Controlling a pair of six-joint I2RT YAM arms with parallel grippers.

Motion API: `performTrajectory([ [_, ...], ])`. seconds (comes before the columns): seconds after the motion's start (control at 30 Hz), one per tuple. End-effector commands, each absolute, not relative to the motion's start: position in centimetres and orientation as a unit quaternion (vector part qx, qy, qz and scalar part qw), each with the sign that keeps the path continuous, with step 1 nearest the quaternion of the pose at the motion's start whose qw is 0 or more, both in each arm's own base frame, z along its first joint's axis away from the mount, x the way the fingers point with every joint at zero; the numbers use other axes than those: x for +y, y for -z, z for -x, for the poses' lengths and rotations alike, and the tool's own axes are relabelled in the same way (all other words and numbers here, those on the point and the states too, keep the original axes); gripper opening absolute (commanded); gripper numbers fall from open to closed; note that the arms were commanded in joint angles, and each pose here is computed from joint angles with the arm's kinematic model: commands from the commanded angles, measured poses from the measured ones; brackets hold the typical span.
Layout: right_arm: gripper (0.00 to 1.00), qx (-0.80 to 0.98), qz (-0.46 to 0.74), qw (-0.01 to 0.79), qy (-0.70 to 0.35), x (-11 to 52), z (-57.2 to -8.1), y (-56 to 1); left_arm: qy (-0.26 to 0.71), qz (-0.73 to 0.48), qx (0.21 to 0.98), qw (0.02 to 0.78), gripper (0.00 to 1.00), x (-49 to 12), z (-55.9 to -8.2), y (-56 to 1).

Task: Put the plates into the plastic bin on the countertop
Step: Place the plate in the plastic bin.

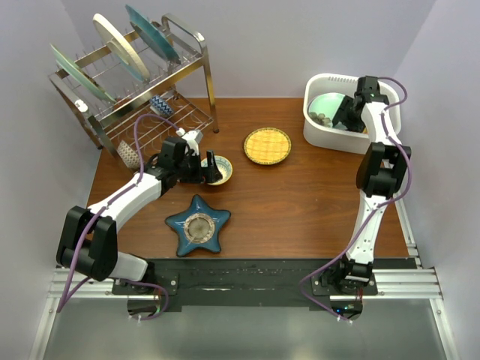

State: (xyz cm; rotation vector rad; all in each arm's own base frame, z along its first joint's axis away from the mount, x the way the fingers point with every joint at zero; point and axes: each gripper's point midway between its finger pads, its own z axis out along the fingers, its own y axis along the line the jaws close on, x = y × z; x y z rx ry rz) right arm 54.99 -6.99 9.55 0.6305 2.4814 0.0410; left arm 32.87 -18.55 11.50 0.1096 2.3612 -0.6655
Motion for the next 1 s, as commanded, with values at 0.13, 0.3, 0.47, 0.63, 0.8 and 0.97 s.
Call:
performTrajectory([
  [0.13, 0.68, 0.898, -0.249, 0.362, 0.031, -8.5, -53.3, -15.4, 0.262, -0.059, 0.893, 0.361, 0.98, -18.8, -33.2, -13.1],
  [0.3, 0.69, 0.869, -0.259, 0.422, 0.027, -8.5, -52.0, -18.8, 0.26, -0.058, 0.894, 0.36, 0.98, -18.7, -33.2, -12.9],
  [0.47, 0.72, 0.842, -0.26, 0.473, 0.017, -8.1, -51.6, -22.0, 0.259, -0.057, 0.893, 0.363, 0.98, -18.6, -33.3, -13.1],
  [0.63, 0.72, 0.839, -0.239, 0.488, -0.003, -6.1, -51.5, -23.8, 0.26, -0.058, 0.893, 0.364, 0.98, -18.6, -33.2, -13.2],
  [0.8, 0.72, 0.822, -0.193, 0.533, -0.06, -1.2, -50.5, -26.7, 0.253, -0.054, 0.894, 0.365, 0.98, -18.3, -33.1, -13.1],
  [0.97, 0.72, 0.837, -0.148, 0.518, -0.101, 3.2, -49.2, -25.9, 0.25, -0.051, 0.896, 0.363, 0.98, -18.1, -33.1, -12.7],
])
